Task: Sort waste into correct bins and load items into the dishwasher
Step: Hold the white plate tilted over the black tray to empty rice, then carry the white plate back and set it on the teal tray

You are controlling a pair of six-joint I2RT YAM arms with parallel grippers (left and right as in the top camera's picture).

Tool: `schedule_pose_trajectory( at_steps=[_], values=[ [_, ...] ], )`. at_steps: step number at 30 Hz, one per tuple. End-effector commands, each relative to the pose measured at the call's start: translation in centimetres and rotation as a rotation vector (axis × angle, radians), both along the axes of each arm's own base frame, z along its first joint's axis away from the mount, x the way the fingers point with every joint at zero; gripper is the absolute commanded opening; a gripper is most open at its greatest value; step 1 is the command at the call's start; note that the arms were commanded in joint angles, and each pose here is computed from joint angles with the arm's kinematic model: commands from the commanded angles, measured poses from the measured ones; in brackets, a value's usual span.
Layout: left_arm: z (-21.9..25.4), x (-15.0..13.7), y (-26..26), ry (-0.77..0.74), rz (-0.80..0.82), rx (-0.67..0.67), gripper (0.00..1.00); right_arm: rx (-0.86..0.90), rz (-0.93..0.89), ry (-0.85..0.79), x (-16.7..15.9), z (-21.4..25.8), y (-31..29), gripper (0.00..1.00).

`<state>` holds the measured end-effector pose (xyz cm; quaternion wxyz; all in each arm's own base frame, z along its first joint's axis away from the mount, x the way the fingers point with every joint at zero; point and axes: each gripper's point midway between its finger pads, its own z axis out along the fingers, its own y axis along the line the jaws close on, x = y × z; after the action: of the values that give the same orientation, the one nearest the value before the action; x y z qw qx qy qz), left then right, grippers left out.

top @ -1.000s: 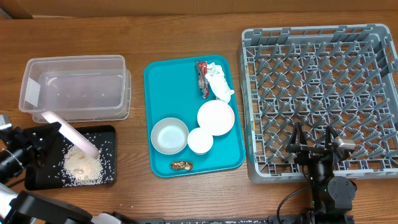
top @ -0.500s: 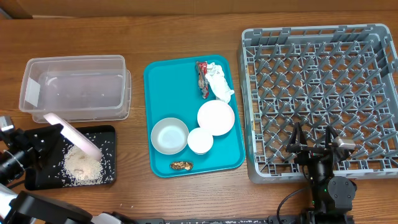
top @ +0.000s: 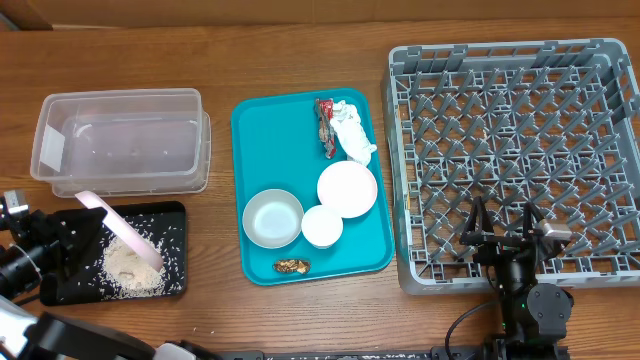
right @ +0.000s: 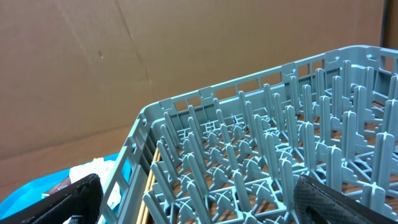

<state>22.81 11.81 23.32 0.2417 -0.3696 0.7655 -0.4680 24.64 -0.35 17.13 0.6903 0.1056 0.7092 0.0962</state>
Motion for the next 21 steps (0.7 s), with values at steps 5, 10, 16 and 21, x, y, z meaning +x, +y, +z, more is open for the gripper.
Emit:
schedule_pose_trajectory(
  at_steps=[5, 10, 16, 21],
  values=[
    [3.5, -0.7, -3.0, -0.068, 0.004, 0.101, 0.04, -0.004, 0.002, -0.004, 0.0, -0.2, 0.0, 1.0],
    [6.0, -0.2, -6.3, -0.173, -0.059, 0.127, 0.04, -0.004, 0.002, -0.004, 0.0, -0.2, 0.0, 1.0],
    [6.5, 1.6, -8.3, -0.159, -0.119, 0.252, 0.04, -0.004, 0.002, -0.004, 0.0, -0.2, 0.0, 1.0],
    [7.9, 4.1, -11.5, -0.168, -0.219, 0.44, 0.04, -0.004, 0.002, -0.004, 0.0, -0.2, 0.0, 1.0]
  ],
)
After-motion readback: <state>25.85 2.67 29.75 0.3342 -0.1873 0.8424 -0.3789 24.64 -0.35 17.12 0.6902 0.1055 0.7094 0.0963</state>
